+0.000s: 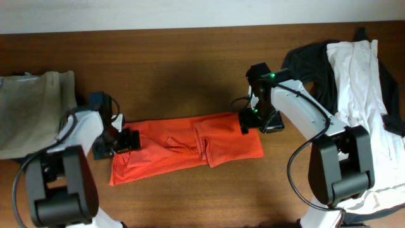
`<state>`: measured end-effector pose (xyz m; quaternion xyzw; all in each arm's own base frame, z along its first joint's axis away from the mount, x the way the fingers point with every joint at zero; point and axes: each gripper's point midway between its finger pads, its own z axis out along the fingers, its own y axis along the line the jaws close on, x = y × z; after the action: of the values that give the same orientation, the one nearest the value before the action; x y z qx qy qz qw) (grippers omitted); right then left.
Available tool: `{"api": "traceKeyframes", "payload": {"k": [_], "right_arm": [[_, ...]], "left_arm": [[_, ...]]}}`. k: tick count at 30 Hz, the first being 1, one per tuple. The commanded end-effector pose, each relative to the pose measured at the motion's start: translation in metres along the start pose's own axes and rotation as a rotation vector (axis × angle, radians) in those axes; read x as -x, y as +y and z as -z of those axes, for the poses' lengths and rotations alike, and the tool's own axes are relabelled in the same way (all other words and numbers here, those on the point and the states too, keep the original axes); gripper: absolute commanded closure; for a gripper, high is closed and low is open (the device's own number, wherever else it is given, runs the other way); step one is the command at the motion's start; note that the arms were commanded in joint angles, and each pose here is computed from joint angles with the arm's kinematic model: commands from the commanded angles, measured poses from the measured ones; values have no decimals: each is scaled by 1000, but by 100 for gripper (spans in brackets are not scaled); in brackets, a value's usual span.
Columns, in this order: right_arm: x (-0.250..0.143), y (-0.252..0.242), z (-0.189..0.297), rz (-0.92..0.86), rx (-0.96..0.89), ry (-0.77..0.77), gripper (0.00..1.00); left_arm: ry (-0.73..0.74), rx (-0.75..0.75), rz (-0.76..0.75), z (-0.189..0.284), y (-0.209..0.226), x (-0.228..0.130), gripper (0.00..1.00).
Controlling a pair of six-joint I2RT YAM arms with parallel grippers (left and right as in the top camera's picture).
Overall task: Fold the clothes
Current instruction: 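Fold the strip's right end toward the left with the right gripper, then fold the strip's left end over toward the right with the left gripper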
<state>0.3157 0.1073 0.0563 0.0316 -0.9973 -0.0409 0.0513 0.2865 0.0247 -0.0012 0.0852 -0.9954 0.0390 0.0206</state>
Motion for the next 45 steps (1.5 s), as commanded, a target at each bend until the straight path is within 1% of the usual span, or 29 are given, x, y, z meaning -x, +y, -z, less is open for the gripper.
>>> {"api": "traceKeyframes", "payload": {"k": [1,2,3,4,5,7,8,9,11,12,15,16,18,19,22,24,27,29,32,34,35,36,37,38,39,40,42,43,45], "right_arm": [[1,-1,7,-11,-3,-21,20],[1,-1,7,-11,-3,-20,20],[1,-1,7,-11,-3,-20,20],[1,-1,7,-11,-3,-23,20],[2,-1,7,-12,-4,-24,20],[2,-6,8,-24,-6,-23,20],[3,-10,8,-34,-4,-25,20],[4,-13,8,-45,-4,-26,20],[6,-22,9,-71,-2,-26,20],[7,-29,10,-84,0,-28,20],[10,-57,13,-142,8,-36,19],[11,-68,14,-157,10,-38,19],[12,-81,15,-193,14,-42,17],[12,-85,15,-196,15,-43,17],[12,-86,15,-185,15,-44,17],[12,-85,15,-183,15,-44,17],[12,-85,15,-183,15,-43,17],[11,-85,15,-183,14,-41,17],[11,-85,15,-180,15,-41,16],[11,-85,15,-181,15,-41,16],[11,-85,15,-181,15,-41,17],[11,-85,15,-181,15,-41,16],[11,-85,15,-181,15,-41,16],[11,-85,15,-181,15,-41,17],[11,-85,15,-181,15,-41,16],[11,-84,15,-181,19,-41,16],[11,-85,15,-180,18,-40,16],[10,-85,15,-173,17,-37,14],[9,-81,15,-141,37,-33,10]], "left_arm": [[27,-104,-29,-30,-14,-21,43],[24,-108,-29,-30,-15,-20,62],[11,-146,-31,-28,-21,-17,84],[-8,-189,-35,-27,-29,-12,92],[-36,-238,-40,-24,-37,-5,94],[-71,-315,-51,-20,-50,4,95],[-75,-330,-52,-19,-53,4,99],[-73,-329,-51,-19,-53,4,100],[-101,-307,-22,-12,-41,16,99],[-117,-272,9,-3,-26,27,100],[-202,-91,137,58,45,69,100],[-264,-71,176,93,65,87,99],[-314,-65,195,137,74,99,100],[-296,-80,181,148,64,96,99],[-159,-177,93,145,9,69,99],[-79,-203,-31,141,-43,51,100],[-49,-198,-189,134,-110,35,99],[-36,-190,-277,127,-141,24,99],[-1,-183,-329,114,-175,11,99],[34,-174,-364,101,-189,4,99],[60,-169,-383,92,-195,0,94],[76,-169,-394,87,-200,-4,83],[99,-195,-410,83,-210,-10,77],[119,-256,-427,82,-225,-17,62],[115,-288,-453,83,-234,-19,56],[99,-295,-480,85,-237,-17,53],[46,-275,-504,101,-234,-2,51],[-2,-188,-481,114,-215,15,51],[-82,-102,-427,138,-187,42,51]]}}
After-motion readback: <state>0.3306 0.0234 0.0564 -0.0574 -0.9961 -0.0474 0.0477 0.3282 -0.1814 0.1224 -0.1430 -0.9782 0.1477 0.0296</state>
